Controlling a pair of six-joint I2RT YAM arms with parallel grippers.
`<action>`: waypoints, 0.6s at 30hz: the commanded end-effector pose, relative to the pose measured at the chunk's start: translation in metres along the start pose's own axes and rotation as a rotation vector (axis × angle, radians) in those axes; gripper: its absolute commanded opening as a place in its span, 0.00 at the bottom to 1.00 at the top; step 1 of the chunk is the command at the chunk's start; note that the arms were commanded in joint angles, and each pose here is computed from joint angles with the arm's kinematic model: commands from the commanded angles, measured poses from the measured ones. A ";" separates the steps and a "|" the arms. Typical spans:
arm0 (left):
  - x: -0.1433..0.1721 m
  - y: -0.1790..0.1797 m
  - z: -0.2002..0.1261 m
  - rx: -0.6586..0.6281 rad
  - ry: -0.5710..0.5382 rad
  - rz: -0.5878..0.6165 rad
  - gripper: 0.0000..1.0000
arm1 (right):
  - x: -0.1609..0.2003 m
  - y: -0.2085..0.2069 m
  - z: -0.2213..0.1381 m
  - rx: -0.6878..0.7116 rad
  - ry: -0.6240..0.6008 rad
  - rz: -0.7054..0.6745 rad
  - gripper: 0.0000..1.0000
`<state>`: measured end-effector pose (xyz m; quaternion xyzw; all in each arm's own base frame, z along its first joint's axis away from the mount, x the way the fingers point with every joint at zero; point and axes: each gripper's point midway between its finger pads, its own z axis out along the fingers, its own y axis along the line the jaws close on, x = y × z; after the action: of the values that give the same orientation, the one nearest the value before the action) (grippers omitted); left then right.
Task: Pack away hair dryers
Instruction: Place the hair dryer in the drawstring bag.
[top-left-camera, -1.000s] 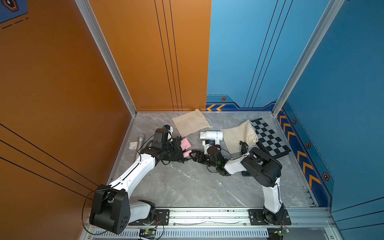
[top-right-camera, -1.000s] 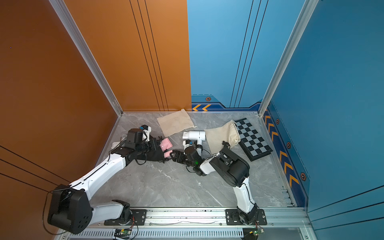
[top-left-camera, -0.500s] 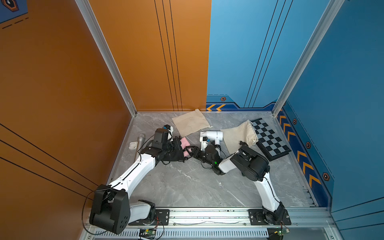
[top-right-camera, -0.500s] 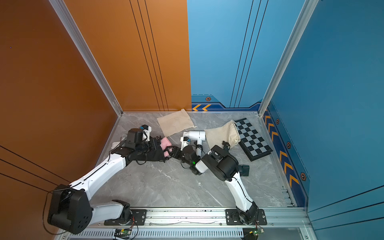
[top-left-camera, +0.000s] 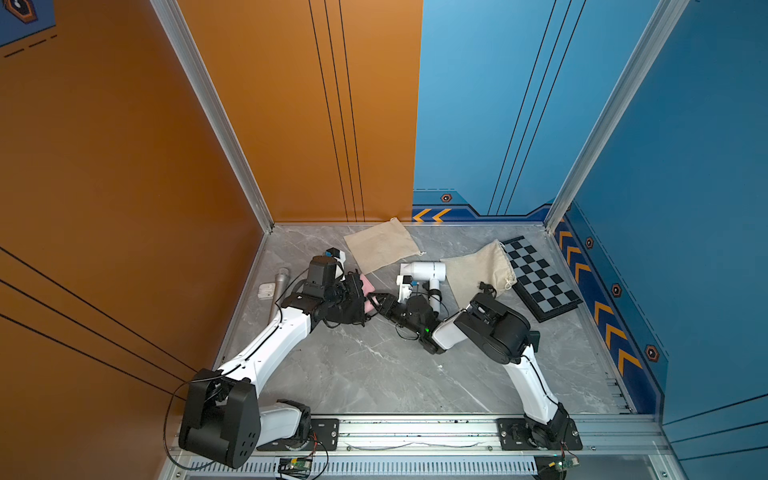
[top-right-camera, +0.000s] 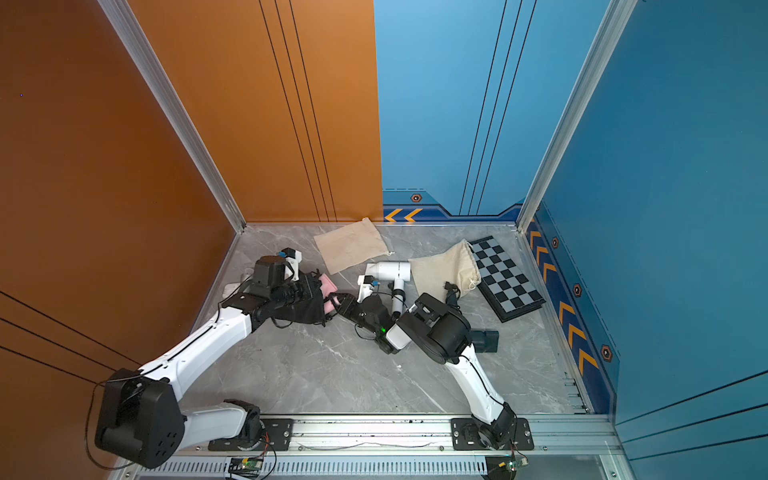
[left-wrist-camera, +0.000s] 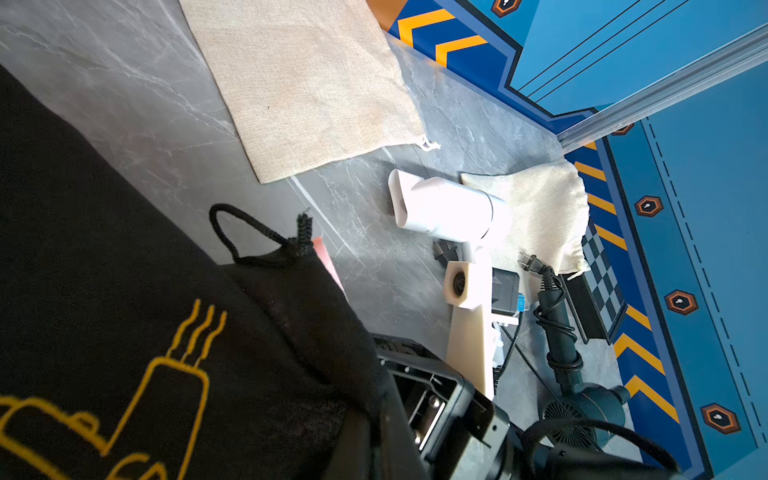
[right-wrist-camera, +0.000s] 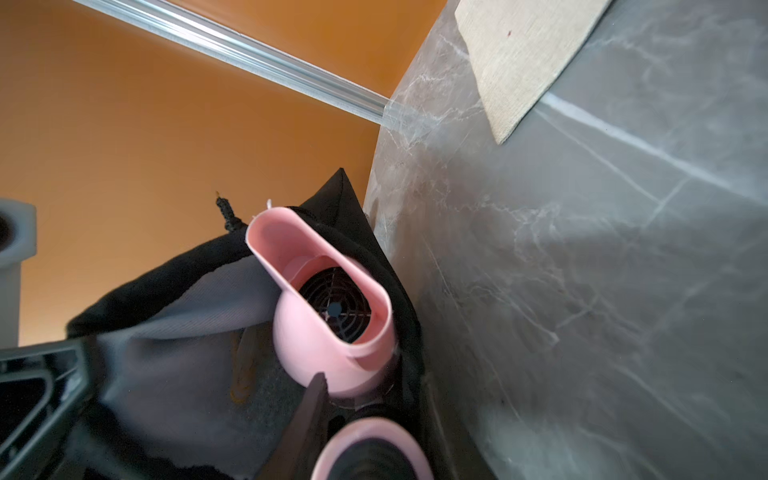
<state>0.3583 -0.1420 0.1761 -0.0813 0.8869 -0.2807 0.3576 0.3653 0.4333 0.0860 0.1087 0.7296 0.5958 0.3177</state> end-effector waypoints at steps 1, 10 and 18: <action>-0.024 -0.016 -0.010 0.044 -0.073 -0.002 0.00 | -0.033 0.045 -0.012 -0.118 -0.121 0.074 0.16; -0.038 -0.028 -0.034 0.086 -0.131 -0.005 0.00 | -0.067 0.081 -0.042 -0.150 -0.266 0.151 0.12; -0.027 -0.031 -0.037 0.143 -0.171 -0.057 0.00 | -0.070 0.086 -0.056 -0.126 -0.352 0.161 0.13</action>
<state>0.3544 -0.1372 0.2338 -0.0980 0.8357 -0.3273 0.4300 0.3692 0.3834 0.1634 0.2235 0.6585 0.6131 0.3750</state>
